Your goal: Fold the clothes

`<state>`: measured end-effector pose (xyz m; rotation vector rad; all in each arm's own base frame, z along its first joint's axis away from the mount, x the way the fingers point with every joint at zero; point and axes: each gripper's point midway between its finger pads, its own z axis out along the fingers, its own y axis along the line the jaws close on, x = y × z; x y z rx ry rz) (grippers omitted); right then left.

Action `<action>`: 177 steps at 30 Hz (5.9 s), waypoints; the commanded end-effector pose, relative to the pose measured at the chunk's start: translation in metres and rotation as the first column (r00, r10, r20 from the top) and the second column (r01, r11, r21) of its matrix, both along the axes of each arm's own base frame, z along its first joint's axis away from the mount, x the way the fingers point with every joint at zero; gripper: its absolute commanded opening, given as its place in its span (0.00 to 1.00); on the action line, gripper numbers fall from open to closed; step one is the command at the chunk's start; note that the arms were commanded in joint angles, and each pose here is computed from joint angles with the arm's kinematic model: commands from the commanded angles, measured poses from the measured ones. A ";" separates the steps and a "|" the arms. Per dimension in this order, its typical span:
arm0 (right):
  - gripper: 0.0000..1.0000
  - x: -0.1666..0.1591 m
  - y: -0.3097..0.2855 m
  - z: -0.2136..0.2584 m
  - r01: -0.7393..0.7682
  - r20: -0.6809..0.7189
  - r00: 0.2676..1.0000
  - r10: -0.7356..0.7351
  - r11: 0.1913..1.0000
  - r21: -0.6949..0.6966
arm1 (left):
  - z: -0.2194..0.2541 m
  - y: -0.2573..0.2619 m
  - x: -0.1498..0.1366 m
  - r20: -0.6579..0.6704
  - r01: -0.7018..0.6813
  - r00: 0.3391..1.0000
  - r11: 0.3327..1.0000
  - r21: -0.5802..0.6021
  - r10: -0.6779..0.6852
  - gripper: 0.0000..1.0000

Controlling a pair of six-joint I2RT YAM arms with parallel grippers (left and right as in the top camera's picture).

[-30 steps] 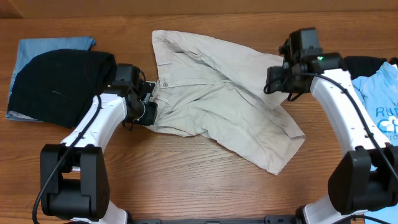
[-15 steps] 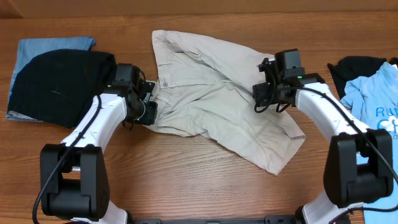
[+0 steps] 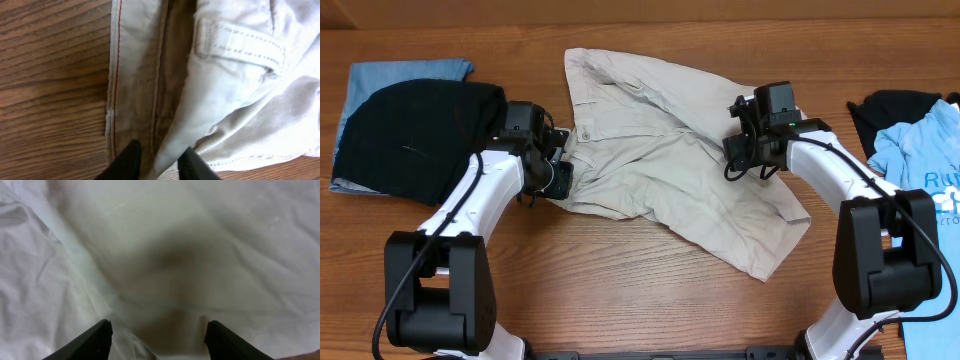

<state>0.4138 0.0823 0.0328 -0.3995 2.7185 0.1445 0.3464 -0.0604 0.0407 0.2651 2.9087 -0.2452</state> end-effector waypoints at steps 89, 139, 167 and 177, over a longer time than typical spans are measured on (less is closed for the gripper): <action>0.04 0.139 -0.016 0.009 0.026 0.373 0.919 -0.126 0.965 0.261 | 0.009 -0.008 0.019 0.051 -0.089 0.994 0.995 -0.052 0.092 0.33; 0.04 0.164 -0.109 -0.014 0.333 0.208 0.927 -0.311 0.940 -0.076 | 0.009 -0.006 0.022 0.055 -0.121 0.991 0.991 -0.055 0.124 0.33; 0.04 0.182 -0.104 0.094 0.190 0.310 0.913 -0.264 0.950 0.249 | 0.019 -0.021 0.040 0.119 -0.114 0.984 0.983 -0.148 0.132 0.88; 0.04 0.194 -0.104 0.000 0.223 0.233 0.934 -0.271 0.952 0.212 | 0.027 -0.027 0.054 0.182 -0.089 0.975 0.978 -0.190 0.124 0.99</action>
